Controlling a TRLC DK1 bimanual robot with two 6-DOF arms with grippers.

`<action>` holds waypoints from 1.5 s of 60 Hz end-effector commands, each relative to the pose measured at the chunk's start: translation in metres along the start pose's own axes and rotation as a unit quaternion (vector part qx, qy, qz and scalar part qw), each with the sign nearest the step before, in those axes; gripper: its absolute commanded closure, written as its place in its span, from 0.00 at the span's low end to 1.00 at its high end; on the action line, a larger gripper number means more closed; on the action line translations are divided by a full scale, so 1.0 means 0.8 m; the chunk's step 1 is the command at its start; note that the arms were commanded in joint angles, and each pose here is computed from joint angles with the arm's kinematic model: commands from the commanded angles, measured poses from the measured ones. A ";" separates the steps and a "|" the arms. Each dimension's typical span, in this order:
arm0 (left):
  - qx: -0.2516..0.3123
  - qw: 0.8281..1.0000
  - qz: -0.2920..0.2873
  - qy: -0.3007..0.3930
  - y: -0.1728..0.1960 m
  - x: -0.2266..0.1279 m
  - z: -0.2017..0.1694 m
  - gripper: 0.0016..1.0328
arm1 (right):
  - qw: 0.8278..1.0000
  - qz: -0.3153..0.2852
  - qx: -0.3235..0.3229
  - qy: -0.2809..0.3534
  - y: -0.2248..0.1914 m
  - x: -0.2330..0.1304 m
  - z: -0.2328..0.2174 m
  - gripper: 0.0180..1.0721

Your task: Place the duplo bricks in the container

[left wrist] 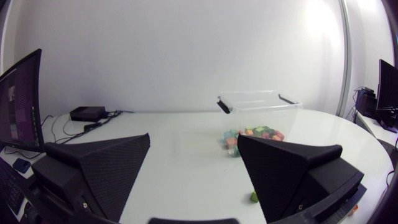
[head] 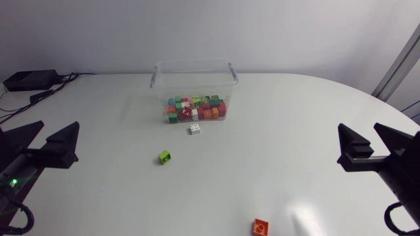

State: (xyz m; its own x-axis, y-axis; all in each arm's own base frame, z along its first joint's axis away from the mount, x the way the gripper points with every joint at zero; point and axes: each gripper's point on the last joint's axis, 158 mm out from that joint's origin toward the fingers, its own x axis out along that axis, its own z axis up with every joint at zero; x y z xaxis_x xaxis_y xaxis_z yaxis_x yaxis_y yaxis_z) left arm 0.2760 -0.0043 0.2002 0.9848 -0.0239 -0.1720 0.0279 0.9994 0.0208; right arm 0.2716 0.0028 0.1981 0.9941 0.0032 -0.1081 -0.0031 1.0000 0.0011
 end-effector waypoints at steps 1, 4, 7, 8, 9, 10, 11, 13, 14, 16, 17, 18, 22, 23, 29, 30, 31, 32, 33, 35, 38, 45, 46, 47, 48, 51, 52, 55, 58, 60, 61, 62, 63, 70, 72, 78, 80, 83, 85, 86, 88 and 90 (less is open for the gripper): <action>-0.007 0.999 -0.008 0.047 -0.005 0.021 0.002 0.06 | 0.999 0.020 -0.015 0.022 0.013 0.015 0.012 0.05; -0.005 0.996 -0.020 0.089 -0.014 0.034 -0.008 0.06 | 0.999 0.028 -0.017 0.043 0.019 0.024 0.010 0.05; -0.004 0.991 -0.027 0.130 -0.020 0.044 -0.018 0.06 | 0.997 0.037 -0.020 0.071 0.027 0.035 0.008 0.05; -0.002 0.988 -0.033 0.151 -0.025 0.048 -0.022 0.06 | 0.996 0.040 -0.021 0.082 0.029 0.037 0.005 0.05; 0.002 0.986 -0.037 0.163 -0.028 0.050 -0.025 0.06 | 0.995 0.043 -0.022 0.090 0.031 0.039 0.004 0.05; 0.004 0.984 -0.041 0.176 -0.032 0.052 -0.028 0.06 | 0.994 0.048 -0.022 0.100 0.035 0.040 0.002 0.05; 0.005 0.982 -0.043 0.184 -0.033 0.054 -0.029 0.06 | 0.993 0.050 -0.023 0.104 0.036 0.041 0.001 0.05; 0.007 0.978 -0.044 0.205 -0.035 0.058 -0.033 0.06 | 0.991 0.059 -0.025 0.118 0.043 0.042 -0.002 0.05; 0.007 0.976 -0.045 0.212 -0.035 0.060 -0.035 0.06 | 0.990 0.064 -0.027 0.125 0.047 0.042 -0.003 0.05; 0.011 0.972 -0.052 0.229 -0.042 0.063 -0.039 0.06 | 0.987 0.071 -0.030 0.138 0.053 0.042 -0.006 0.05; 0.012 0.970 -0.054 0.237 -0.044 0.063 -0.042 0.06 | 0.986 0.073 -0.031 0.145 0.054 0.043 -0.009 0.05; 0.013 0.969 -0.056 0.241 -0.045 0.064 -0.044 0.06 | 0.984 0.076 -0.032 0.156 0.057 0.043 -0.012 0.05; 0.022 0.955 -0.063 0.288 -0.054 0.073 -0.064 0.06 | 0.978 0.089 -0.034 0.188 0.065 0.044 -0.023 0.05; 0.024 0.953 -0.064 0.295 -0.056 0.075 -0.066 0.06 | 0.976 0.090 -0.035 0.196 0.065 0.044 -0.025 0.05; 0.066 0.936 -0.085 0.334 -0.065 0.083 -0.091 0.06 | 0.966 0.099 -0.055 0.232 0.069 0.042 -0.040 0.05; 0.090 0.929 -0.096 0.346 -0.068 0.087 -0.099 0.06 | 0.962 0.106 -0.071 0.241 0.072 0.040 -0.043 0.05; 0.100 0.926 -0.100 0.351 -0.069 0.088 -0.102 0.06 | 0.960 0.111 -0.080 0.244 0.074 0.040 -0.044 0.05; 0.117 0.919 -0.110 0.360 -0.072 0.090 -0.108 0.06 | 0.958 0.116 -0.088 0.246 0.076 0.039 -0.044 0.05; 0.129 0.914 -0.116 0.366 -0.074 0.092 -0.112 0.06 | 0.957 0.121 -0.096 0.247 0.079 0.038 -0.045 0.05; 0.147 0.902 -0.127 0.385 -0.078 0.097 -0.123 0.06 | 0.953 0.133 -0.116 0.248 0.086 0.037 -0.044 0.05; 0.149 0.894 -0.131 0.401 -0.082 0.103 -0.133 0.06 | 0.946 0.145 -0.142 0.255 0.089 0.035 -0.047 0.05; 0.160 0.866 -0.159 0.446 -0.102 0.112 -0.161 0.05 | 0.913 0.179 -0.187 0.316 0.104 0.030 -0.071 0.05; 0.162 0.861 -0.172 0.451 -0.112 0.112 -0.165 0.05 | 0.905 0.189 -0.196 0.328 0.108 0.027 -0.077 0.05; 0.162 0.860 -0.174 0.452 -0.113 0.112 -0.165 0.05 | 0.901 0.193 -0.200 0.332 0.109 0.026 -0.080 0.05; 0.162 0.859 -0.177 0.453 -0.115 0.112 -0.166 0.05 | 0.887 0.210 -0.217 0.349 0.114 0.022 -0.089 0.05; 0.165 0.835 -0.208 0.482 -0.136 0.113 -0.183 0.05 | 0.842 0.262 -0.269 0.387 0.127 0.005 -0.117 0.05; 0.166 0.833 -0.210 0.484 -0.138 0.114 -0.184 0.05 | 0.837 0.267 -0.270 0.394 0.129 0.002 -0.120 0.05; 0.177 0.817 -0.226 0.499 -0.150 0.115 -0.194 0.05 | 0.822 0.292 -0.278 0.402 0.143 -0.011 -0.128 0.05; 0.185 0.807 -0.236 0.508 -0.160 0.117 -0.204 0.06 | 0.806 0.309 -0.293 0.411 0.153 -0.025 -0.137 0.05; 0.190 0.804 -0.241 0.510 -0.167 0.120 -0.207 0.08 | 0.797 0.320 -0.310 0.407 0.158 -0.032 -0.141 0.05; 0.191 0.803 -0.242 0.510 -0.168 0.122 -0.208 0.08 | 0.795 0.323 -0.320 0.400 0.161 -0.033 -0.141 0.05; 0.194 0.802 -0.244 0.510 -0.171 0.125 -0.209 0.09 | 0.795 0.324 -0.327 0.396 0.162 -0.033 -0.142 0.05; 0.198 0.800 -0.247 0.509 -0.173 0.126 -0.209 0.10 | 0.793 0.324 -0.333 0.394 0.164 -0.033 -0.144 0.07; 0.210 0.790 -0.258 0.516 -0.187 0.135 -0.215 0.12 | 0.766 0.352 -0.337 0.419 0.176 -0.047 -0.161 0.11; 0.212 0.787 -0.260 0.518 -0.189 0.136 -0.217 0.14 | 0.762 0.359 -0.334 0.423 0.179 -0.050 -0.164 0.11; 0.220 0.774 -0.266 0.531 -0.195 0.141 -0.234 0.17 | 0.748 0.380 -0.334 0.429 0.189 -0.063 -0.168 0.11; 0.221 0.771 -0.267 0.533 -0.195 0.143 -0.238 0.17 | 0.745 0.384 -0.337 0.430 0.190 -0.067 -0.170 0.11; 0.222 0.768 -0.268 0.537 -0.196 0.146 -0.244 0.22 | 0.739 0.389 -0.345 0.430 0.192 -0.072 -0.174 0.11; 0.223 0.767 -0.268 0.539 -0.196 0.146 -0.246 0.24 | 0.734 0.393 -0.350 0.429 0.193 -0.076 -0.176 0.11; 0.222 0.766 -0.268 0.541 -0.196 0.148 -0.249 0.26 | 0.731 0.396 -0.353 0.429 0.193 -0.078 -0.178 0.11; 0.223 0.764 -0.269 0.543 -0.196 0.149 -0.252 0.28 | 0.727 0.401 -0.358 0.428 0.194 -0.082 -0.180 0.11; 0.226 0.761 -0.271 0.545 -0.197 0.149 -0.256 0.31 | 0.723 0.404 -0.362 0.428 0.195 -0.086 -0.183 0.11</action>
State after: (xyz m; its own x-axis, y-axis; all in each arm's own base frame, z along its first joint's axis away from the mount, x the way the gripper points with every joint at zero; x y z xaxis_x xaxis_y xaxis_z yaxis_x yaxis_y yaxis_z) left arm 0.3528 -0.1548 -0.0185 0.1117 -0.1475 -0.9827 0.6550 0.7547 -0.0389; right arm 0.2027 0.1616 0.0736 0.2544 0.2940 -0.9213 -0.8830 0.4592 -0.0973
